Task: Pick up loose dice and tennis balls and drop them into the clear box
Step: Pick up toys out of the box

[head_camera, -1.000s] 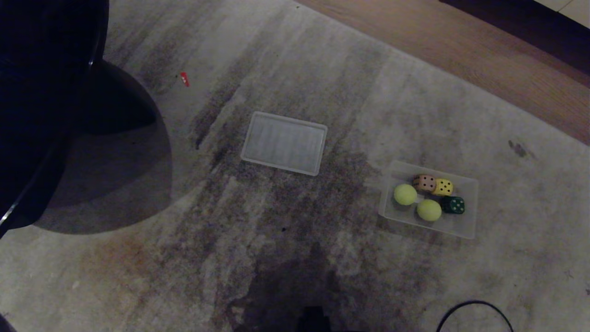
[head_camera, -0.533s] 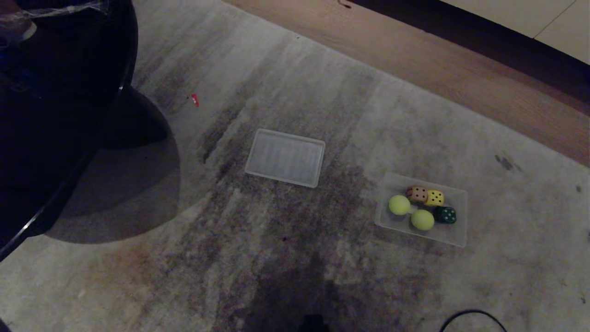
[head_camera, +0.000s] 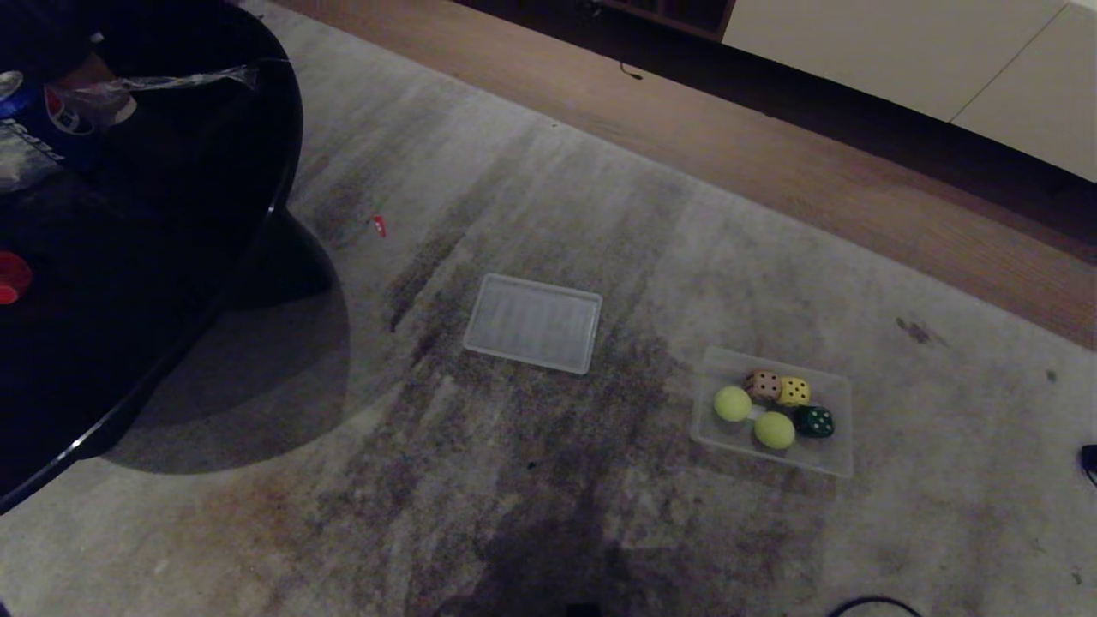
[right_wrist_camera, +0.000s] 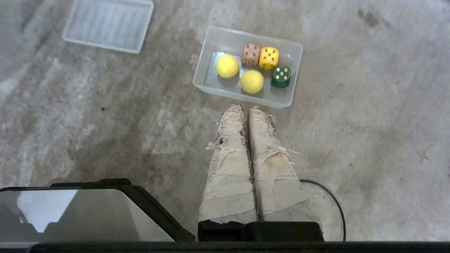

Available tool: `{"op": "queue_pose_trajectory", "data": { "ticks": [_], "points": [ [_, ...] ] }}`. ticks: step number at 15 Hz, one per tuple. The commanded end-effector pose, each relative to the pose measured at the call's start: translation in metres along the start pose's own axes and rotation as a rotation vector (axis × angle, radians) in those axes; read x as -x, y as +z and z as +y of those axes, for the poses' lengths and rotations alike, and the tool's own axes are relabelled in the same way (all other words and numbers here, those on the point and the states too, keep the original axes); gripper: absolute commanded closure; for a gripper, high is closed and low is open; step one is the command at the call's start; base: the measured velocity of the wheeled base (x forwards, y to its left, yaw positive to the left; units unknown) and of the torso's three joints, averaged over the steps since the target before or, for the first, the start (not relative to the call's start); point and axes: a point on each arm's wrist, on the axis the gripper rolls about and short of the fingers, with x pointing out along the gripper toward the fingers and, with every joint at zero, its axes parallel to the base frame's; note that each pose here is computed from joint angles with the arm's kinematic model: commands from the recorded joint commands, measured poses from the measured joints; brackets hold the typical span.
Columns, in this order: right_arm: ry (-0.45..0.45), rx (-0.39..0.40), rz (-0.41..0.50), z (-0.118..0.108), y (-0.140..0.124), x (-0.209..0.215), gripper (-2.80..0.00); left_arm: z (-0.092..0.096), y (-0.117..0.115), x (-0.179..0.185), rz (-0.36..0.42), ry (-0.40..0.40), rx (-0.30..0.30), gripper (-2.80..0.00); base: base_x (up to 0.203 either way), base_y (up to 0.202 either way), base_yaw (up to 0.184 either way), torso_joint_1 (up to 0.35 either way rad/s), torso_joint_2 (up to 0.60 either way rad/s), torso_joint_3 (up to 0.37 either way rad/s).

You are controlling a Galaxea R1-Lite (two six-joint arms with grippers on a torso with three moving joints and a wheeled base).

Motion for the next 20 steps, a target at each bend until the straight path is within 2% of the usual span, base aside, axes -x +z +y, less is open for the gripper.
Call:
{"op": "queue_pose_trajectory", "data": {
  "ticks": [1,20],
  "points": [
    [0.001,0.0,0.003,0.0,-0.0002,-0.0002,0.0,0.0,-0.0004,-0.0002,0.002,0.001,0.001,0.0,0.0,0.0,0.0,0.001,0.0,0.21],
    [0.001,0.0,0.003,0.0,-0.0002,-0.0002,0.0,0.0,-0.0002,-0.0002,0.001,0.002,0.021,0.0,0.0,0.0,0.0,0.002,0.0,0.202]
  ]
}}
